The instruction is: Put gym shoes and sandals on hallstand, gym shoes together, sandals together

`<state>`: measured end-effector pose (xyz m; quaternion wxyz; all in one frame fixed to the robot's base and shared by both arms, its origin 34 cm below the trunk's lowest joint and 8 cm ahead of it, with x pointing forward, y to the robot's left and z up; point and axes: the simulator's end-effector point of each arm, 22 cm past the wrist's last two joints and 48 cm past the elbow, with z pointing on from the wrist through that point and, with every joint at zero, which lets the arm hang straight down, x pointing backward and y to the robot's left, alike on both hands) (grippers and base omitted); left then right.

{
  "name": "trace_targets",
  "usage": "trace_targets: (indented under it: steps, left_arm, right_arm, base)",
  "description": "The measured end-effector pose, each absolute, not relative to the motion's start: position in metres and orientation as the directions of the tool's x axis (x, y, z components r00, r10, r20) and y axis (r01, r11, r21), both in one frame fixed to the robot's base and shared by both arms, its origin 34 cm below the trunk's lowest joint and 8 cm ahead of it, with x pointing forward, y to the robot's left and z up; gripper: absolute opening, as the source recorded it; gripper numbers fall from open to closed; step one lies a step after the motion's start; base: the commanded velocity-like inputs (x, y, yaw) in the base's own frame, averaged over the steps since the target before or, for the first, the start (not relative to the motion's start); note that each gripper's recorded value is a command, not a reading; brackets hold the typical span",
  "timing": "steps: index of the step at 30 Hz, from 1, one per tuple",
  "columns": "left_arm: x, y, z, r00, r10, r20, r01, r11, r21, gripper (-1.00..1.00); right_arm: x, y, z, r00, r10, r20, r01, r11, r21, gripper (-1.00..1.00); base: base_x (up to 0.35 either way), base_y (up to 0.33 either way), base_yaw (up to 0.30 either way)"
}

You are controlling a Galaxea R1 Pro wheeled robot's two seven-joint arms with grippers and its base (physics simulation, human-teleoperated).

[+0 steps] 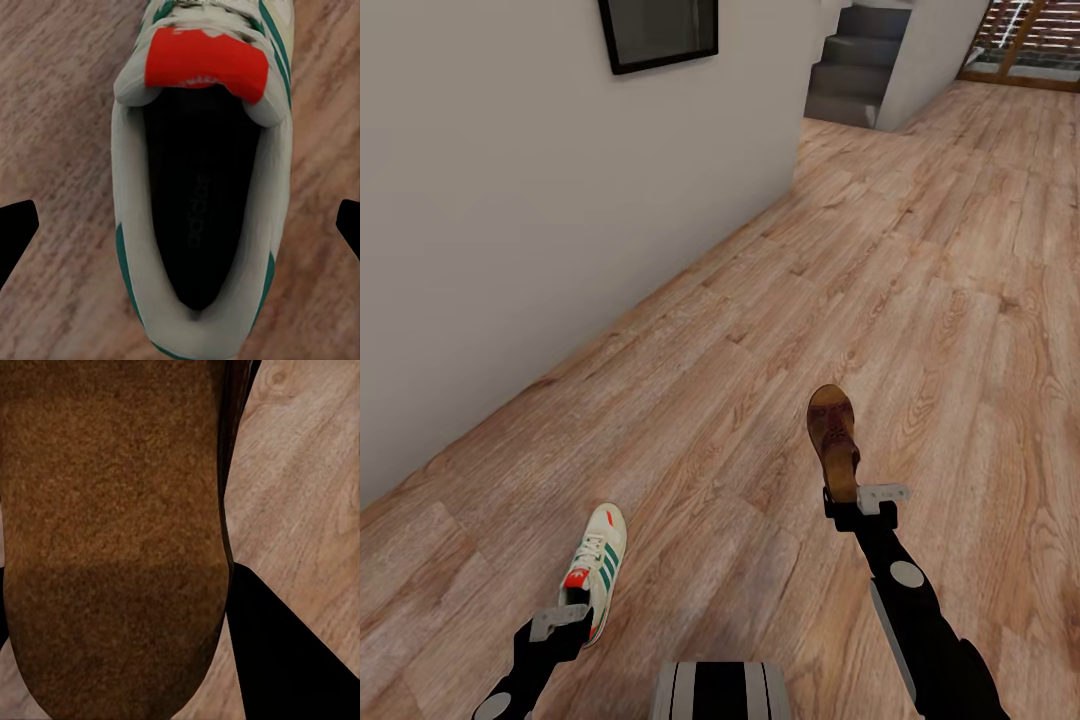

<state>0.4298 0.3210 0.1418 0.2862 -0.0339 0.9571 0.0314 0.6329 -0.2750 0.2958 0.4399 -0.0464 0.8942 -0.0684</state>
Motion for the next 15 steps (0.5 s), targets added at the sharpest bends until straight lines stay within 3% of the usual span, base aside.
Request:
trace_targets:
  steps: [15]
  left_arm:
    - [0.431, 0.32, 0.142, -0.833, -0.043, -0.552, -0.078, 0.996, 0.04, 1.0]
  right_arm:
    - [0.646, -0.275, 0.319, -0.575, -0.139, -0.806, -0.01, 0.987, -0.163, -1.0]
  base:
    - [0.0, 0.0, 0.0]
